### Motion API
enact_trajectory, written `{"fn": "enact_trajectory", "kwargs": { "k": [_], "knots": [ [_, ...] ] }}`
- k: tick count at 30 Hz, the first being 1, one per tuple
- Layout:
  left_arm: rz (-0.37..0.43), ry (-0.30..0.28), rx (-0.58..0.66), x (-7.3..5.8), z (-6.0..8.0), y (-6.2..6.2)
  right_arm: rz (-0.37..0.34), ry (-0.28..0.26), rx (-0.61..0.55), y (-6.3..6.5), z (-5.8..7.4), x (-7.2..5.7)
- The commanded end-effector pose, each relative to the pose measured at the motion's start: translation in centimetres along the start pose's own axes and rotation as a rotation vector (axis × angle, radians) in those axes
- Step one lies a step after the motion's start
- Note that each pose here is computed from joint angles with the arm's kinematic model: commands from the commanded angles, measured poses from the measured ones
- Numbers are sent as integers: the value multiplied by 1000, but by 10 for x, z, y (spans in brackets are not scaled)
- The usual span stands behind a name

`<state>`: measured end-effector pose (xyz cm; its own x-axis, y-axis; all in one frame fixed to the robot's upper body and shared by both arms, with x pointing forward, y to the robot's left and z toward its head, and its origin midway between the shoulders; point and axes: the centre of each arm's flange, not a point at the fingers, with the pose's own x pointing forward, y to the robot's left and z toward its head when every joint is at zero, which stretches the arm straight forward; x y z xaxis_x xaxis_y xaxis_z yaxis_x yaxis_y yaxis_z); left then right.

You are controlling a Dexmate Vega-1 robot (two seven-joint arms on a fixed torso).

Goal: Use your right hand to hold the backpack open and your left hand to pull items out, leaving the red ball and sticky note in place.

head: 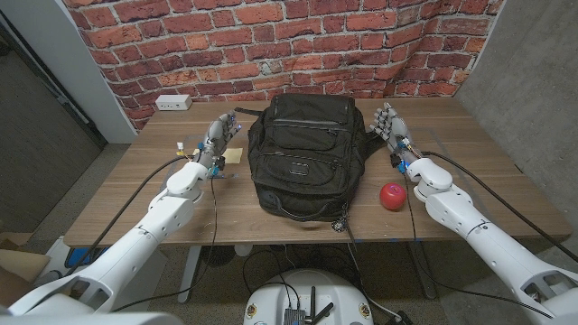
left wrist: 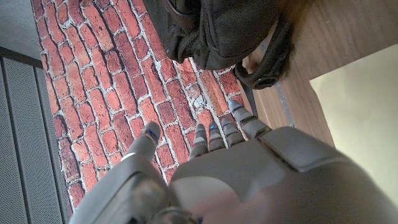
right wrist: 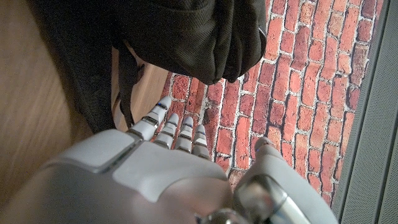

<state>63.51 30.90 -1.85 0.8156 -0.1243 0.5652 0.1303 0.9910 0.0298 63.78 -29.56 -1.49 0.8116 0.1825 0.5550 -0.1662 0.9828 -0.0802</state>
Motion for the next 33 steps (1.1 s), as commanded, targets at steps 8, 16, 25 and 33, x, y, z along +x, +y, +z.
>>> {"fn": "enact_trajectory", "kwargs": {
  "k": [8,16,25,33],
  "knots": [
    [10,5,19,4,0,1,3,-34,-89,2,20,-23],
    [10,24,25,8,-2,-3,1,-59,-116,5,29,-36],
    [20,22,31,6,-1,-6,8,-97,-176,11,38,-51],
    [26,22,38,8,0,-6,-7,-104,-230,14,47,-65]
  ]
}}
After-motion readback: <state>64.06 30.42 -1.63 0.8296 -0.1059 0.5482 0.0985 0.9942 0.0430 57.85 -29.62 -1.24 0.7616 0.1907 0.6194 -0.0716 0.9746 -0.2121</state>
